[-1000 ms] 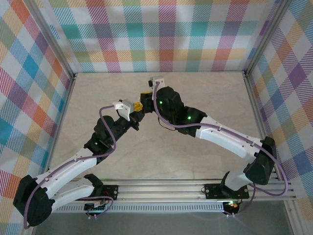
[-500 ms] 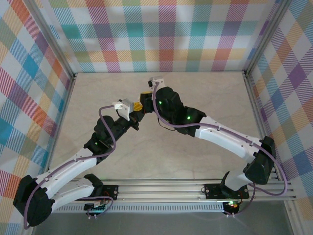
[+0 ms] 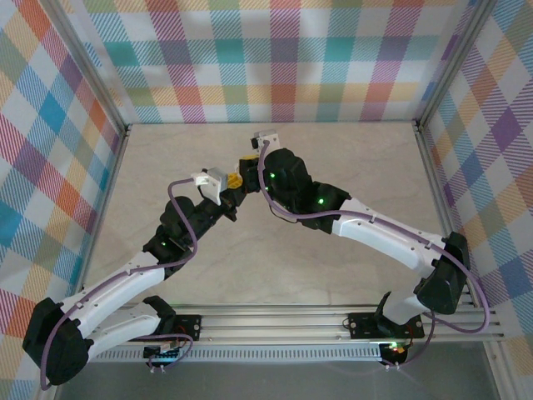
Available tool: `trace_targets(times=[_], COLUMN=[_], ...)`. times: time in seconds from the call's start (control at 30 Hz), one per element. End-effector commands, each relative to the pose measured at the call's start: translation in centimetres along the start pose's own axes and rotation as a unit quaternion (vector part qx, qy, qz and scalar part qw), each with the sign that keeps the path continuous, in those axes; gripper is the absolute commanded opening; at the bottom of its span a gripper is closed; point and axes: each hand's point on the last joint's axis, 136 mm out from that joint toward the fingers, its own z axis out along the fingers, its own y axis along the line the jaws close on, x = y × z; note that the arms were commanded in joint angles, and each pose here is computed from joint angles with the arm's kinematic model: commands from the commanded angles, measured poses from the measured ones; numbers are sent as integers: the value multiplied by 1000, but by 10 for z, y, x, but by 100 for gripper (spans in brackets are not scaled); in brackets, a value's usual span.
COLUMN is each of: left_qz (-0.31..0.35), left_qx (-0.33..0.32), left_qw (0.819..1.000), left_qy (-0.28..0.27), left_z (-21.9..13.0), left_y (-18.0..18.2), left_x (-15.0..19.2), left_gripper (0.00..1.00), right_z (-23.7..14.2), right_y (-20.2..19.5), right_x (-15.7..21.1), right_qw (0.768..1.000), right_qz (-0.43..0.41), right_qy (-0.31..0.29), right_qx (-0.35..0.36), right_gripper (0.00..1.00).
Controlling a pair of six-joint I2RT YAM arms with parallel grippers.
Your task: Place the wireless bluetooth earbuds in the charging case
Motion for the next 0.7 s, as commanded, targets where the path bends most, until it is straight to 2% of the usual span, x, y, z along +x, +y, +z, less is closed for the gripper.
trace_targets(times=[0.0, 0.67], left_qz=[-6, -19], left_qx=[7, 2], left_qw=[999, 998], left_qy=[-49, -61], left_z=[1, 3], left_y=[-7, -6], left_x=[-36, -45], left_gripper=[0, 0], right_z=[1, -13], right_y=[2, 1], right_x=[4, 14], right_qw=[1000, 1000], right_qz=[-6, 13], right_qy=[1, 3], right_qx=[-6, -28], right_gripper=[0, 0])
